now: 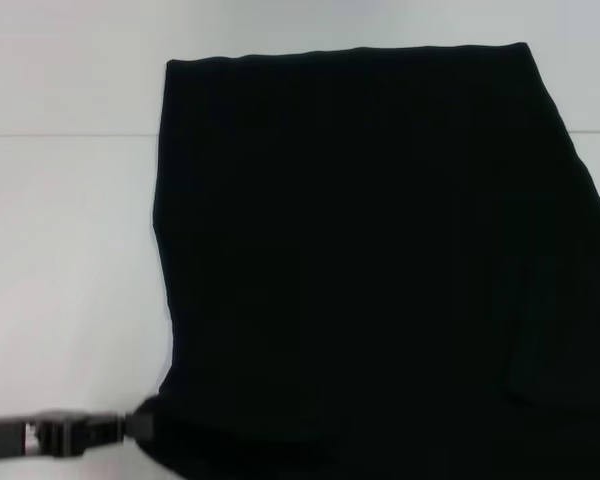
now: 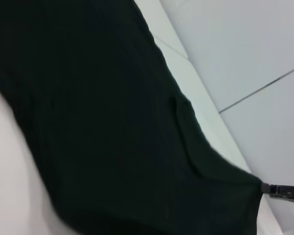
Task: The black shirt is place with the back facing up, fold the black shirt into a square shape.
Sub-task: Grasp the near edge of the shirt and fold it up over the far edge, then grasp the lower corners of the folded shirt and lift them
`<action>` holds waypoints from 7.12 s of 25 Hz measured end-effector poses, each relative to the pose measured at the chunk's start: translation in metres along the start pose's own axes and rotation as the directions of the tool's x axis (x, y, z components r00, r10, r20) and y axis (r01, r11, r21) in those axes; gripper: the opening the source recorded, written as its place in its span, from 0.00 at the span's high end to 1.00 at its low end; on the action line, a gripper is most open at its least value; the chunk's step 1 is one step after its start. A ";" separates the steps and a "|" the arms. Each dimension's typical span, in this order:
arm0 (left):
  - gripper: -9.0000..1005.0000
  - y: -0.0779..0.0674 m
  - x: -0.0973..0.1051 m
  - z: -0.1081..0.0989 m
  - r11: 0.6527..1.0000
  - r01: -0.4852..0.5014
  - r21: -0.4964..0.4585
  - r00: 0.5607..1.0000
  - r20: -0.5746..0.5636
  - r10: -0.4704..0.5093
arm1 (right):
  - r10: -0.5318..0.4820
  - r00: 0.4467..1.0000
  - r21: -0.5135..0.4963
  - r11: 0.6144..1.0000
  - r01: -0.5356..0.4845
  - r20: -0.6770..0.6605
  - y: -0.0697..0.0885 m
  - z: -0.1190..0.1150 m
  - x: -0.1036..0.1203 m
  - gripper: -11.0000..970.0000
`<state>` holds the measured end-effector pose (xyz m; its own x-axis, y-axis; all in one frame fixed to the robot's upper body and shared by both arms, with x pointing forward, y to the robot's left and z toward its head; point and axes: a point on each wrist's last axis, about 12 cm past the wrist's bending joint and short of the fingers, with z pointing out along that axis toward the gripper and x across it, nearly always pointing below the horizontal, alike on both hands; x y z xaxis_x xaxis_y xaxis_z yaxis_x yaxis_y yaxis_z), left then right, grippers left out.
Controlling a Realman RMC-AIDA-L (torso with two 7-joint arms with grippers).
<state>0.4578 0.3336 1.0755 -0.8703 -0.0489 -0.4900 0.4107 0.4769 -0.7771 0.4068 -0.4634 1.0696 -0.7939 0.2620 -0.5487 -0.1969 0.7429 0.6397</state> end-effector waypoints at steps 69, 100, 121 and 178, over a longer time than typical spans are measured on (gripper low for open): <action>0.61 0.017 -0.177 0.117 0.805 -0.335 -0.490 0.844 0.225 0.487 | -0.295 0.942 0.339 0.913 0.228 0.160 0.073 0.218 -0.167 0.73; 0.35 0.021 -0.106 0.035 0.887 -0.279 -0.367 0.933 0.114 0.341 | -0.205 0.929 -0.042 0.973 0.228 0.309 0.060 0.116 -0.138 0.13; 0.36 0.040 -0.111 0.085 0.827 -0.295 -0.479 0.944 -0.010 0.331 | -0.155 0.935 -0.032 0.984 0.174 0.320 0.059 0.116 -0.147 0.13; 0.97 0.031 -0.127 0.088 0.787 -0.382 -0.484 0.919 -0.108 0.380 | -0.131 0.937 -0.016 0.989 0.144 0.325 0.051 0.110 -0.140 0.14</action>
<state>0.6048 0.2775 1.0786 -0.6725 0.2309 -0.7032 0.5245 0.8190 -0.2327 0.5711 -0.3942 1.1199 -0.5313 0.3480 -0.7724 -0.3182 0.7630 0.5626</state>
